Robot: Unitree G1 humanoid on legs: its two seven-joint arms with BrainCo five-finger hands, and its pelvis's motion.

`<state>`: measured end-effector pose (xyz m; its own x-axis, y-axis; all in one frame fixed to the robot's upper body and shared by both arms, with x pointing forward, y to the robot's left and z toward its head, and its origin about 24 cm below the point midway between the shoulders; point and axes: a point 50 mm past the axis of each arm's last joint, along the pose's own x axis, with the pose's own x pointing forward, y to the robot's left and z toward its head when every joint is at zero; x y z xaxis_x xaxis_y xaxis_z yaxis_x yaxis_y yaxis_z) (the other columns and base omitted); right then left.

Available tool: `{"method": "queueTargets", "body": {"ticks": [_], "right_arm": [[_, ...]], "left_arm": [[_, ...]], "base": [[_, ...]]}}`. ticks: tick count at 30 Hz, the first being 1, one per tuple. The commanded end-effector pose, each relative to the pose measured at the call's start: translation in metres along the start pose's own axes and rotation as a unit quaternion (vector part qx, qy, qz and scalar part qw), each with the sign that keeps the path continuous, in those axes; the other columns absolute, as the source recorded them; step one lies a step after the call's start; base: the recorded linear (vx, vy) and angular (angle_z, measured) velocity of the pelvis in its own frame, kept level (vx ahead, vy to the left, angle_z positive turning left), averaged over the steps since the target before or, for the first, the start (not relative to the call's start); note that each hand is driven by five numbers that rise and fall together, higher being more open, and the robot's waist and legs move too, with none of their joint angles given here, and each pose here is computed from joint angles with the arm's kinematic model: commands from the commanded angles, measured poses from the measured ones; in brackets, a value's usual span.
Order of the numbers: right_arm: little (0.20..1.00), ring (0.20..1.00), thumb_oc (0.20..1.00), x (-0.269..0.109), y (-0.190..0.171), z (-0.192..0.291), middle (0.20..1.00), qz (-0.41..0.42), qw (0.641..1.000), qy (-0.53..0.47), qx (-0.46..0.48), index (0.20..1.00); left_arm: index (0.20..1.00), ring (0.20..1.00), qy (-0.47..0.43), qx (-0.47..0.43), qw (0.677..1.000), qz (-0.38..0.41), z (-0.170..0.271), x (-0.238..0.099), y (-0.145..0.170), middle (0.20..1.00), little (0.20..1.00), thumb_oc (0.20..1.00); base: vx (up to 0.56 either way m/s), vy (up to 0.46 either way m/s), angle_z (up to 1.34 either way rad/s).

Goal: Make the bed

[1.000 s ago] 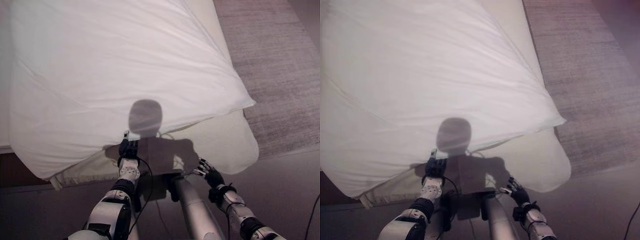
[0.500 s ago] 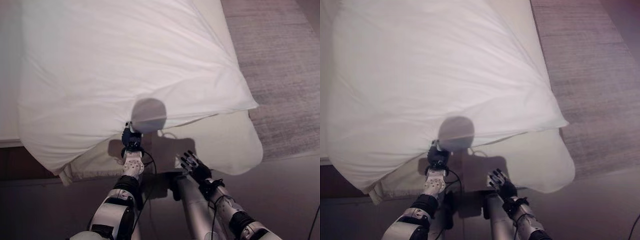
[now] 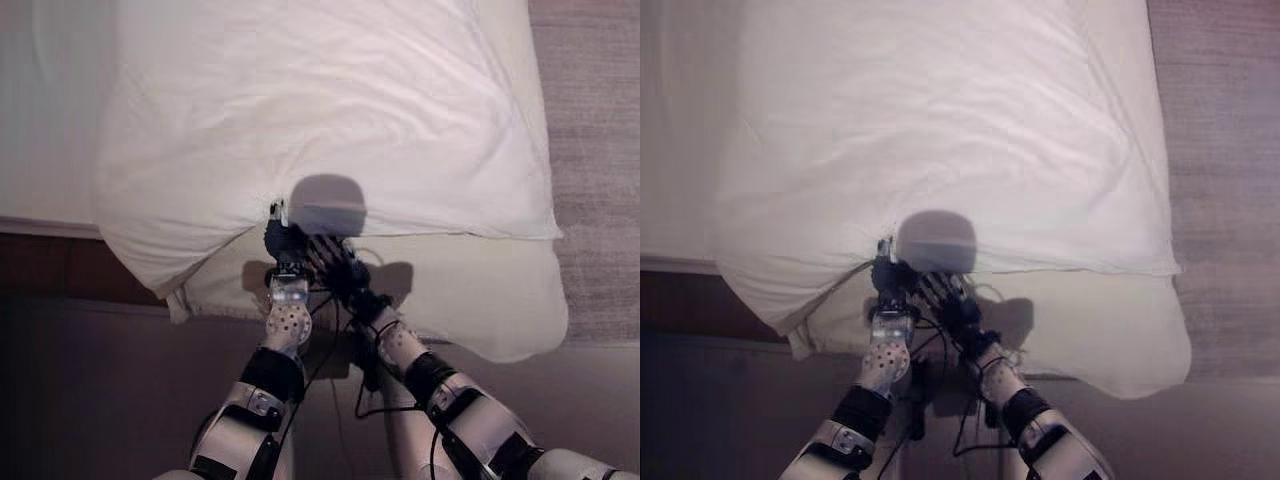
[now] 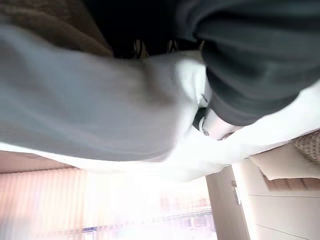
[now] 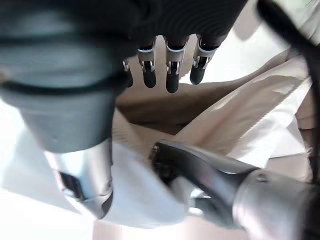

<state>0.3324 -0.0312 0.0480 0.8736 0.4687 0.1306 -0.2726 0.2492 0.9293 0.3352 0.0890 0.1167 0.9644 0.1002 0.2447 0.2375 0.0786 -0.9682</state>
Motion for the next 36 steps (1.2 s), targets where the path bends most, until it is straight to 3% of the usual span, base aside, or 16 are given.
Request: {"method": "queueTargets", "body": {"ticks": [1,6,15,27,29,36], "right_arm": [[1.0,1.0,1.0,0.006,0.023,0.017,1.0,0.052,0.995,-0.073,0.049,1.0],[1.0,1.0,1.0,0.003,0.044,0.056,1.0,0.114,0.977,-0.167,0.068,1.0],[1.0,1.0,1.0,-0.011,0.04,0.094,1.0,0.115,0.962,-0.241,0.051,1.0],[1.0,1.0,1.0,-0.028,0.009,0.122,1.0,0.014,0.959,-0.281,0.019,1.0],[1.0,1.0,1.0,-0.037,-0.008,0.141,1.0,-0.065,0.951,-0.303,0.013,1.0],[1.0,1.0,1.0,-0.046,-0.013,0.176,1.0,-0.119,0.935,-0.336,0.003,1.0]], "left_arm": [[0.2,0.2,-0.033,-0.005,0.992,-0.118,0.005,0.006,-0.051,0.2,0.2,0.2],[0.2,0.2,-0.083,0.008,0.989,-0.123,0.03,0.001,-0.051,0.2,0.2,0.2],[0.2,0.2,-0.12,0.034,0.985,-0.122,0.05,-0.002,-0.049,0.2,0.2,0.2],[0.2,0.2,-0.14,0.054,0.98,-0.129,0.063,-0.003,-0.052,0.2,0.2,0.2],[0.2,0.2,-0.18,0.073,0.974,-0.117,0.084,-0.002,-0.055,0.2,0.2,0.2],[0.2,0.2,-0.226,0.103,0.964,-0.096,0.111,-0.005,-0.053,0.2,0.2,0.2]], "base": [[0.01,0.014,0.15],[0.01,0.004,0.02],[0.0,0.0,0.0],[0.0,0.0,0.0],[0.0,0.0,0.0],[0.0,0.0,0.0]]}}
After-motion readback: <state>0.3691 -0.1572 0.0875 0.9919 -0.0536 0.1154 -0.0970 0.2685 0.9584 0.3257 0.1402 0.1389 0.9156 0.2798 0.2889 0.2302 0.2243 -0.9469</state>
